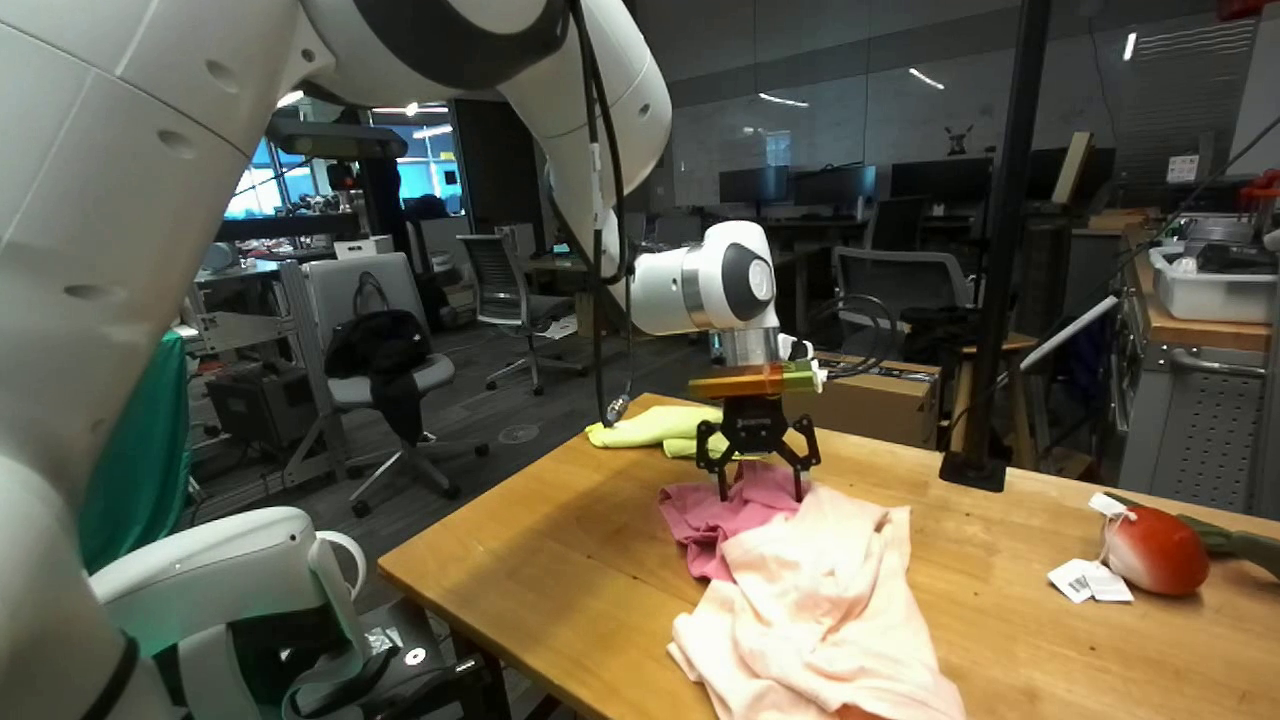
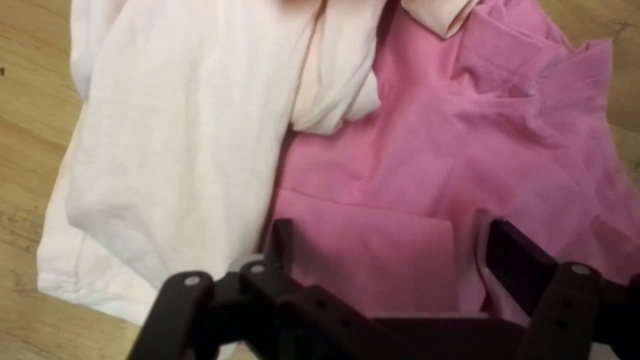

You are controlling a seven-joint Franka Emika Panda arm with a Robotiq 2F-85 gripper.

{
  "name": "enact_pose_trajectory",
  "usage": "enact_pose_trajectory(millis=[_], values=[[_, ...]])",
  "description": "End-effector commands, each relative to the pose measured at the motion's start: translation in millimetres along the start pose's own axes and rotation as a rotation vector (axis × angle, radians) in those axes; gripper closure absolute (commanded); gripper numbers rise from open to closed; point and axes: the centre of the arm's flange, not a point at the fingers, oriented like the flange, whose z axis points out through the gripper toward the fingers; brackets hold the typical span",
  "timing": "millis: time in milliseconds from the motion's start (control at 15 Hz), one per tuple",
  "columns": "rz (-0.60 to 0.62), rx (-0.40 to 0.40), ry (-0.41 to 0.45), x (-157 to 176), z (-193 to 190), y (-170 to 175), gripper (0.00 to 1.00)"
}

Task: Move the white rope and radish to the right, move the peach shirt forwards, move the yellow towel and pink shirt to the left

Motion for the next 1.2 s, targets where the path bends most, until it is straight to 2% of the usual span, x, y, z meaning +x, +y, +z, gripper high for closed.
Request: enact_pose_trajectory(millis=[0,400,733,1133], values=[[-0.01,0.043,0.061,-23.6,-1.3,7.0,0.0],[0.073,0.195,0.211,-34.8,-1.1,19.6,0.0],[0.113,0.15,0.222,-42.1,14.6,23.1,0.0],[0.105,0.074,0.205,-43.3,34.3,0.1,0.0]])
